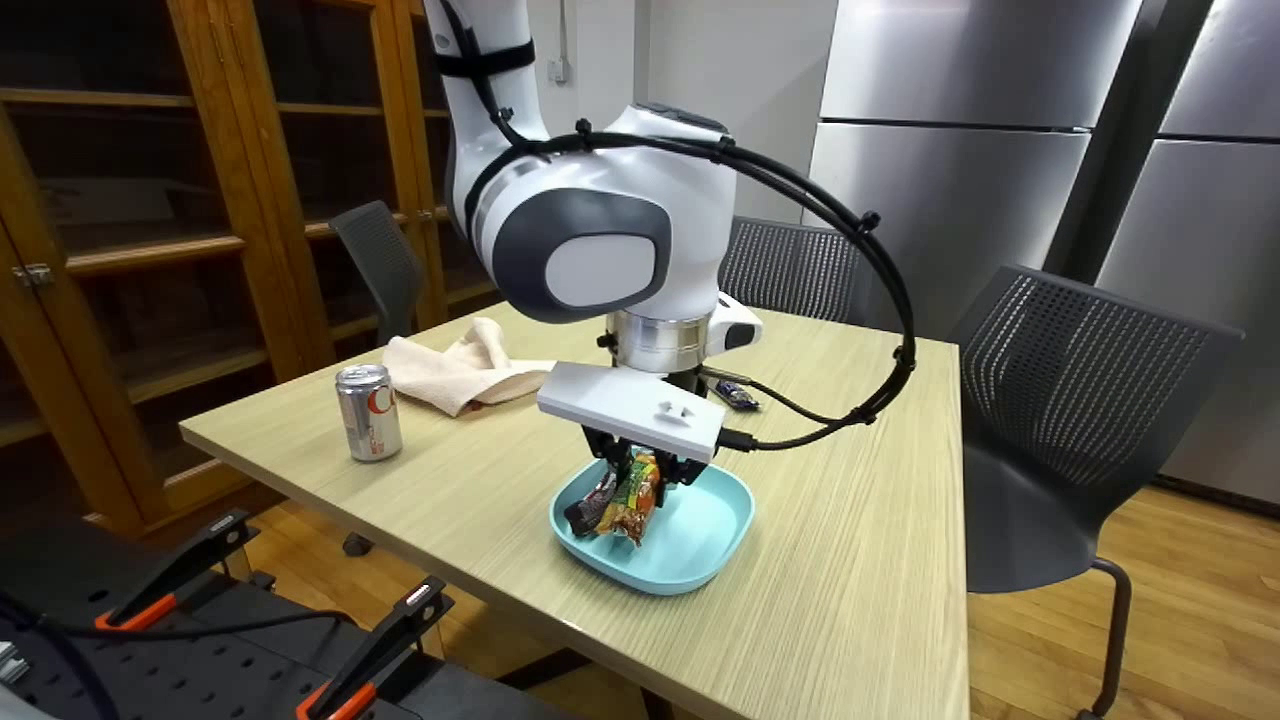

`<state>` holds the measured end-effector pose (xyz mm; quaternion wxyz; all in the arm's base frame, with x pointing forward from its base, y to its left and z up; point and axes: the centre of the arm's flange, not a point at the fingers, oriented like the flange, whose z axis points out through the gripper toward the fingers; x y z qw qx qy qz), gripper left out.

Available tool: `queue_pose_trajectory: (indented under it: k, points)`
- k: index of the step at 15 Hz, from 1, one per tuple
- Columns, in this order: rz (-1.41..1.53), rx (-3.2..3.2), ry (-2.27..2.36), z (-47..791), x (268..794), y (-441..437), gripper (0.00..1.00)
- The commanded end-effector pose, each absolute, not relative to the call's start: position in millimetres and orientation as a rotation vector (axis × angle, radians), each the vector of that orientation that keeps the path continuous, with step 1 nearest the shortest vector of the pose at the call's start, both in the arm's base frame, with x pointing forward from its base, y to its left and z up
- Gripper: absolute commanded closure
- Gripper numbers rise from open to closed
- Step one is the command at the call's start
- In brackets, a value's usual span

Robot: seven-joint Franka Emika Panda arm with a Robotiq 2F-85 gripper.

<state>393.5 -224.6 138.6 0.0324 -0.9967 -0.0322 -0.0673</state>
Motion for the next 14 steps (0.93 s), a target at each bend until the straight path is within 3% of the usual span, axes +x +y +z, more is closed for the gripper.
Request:
queue_pose_trajectory:
  k: [1, 5, 14]
  points:
    - [-0.242, -3.082, -0.067, 157, 387, -219, 0.33]
    - [-0.302, -3.095, -0.103, 179, 390, -220, 0.03]
    - [-0.455, -3.148, -0.203, 238, 432, -227, 0.0]
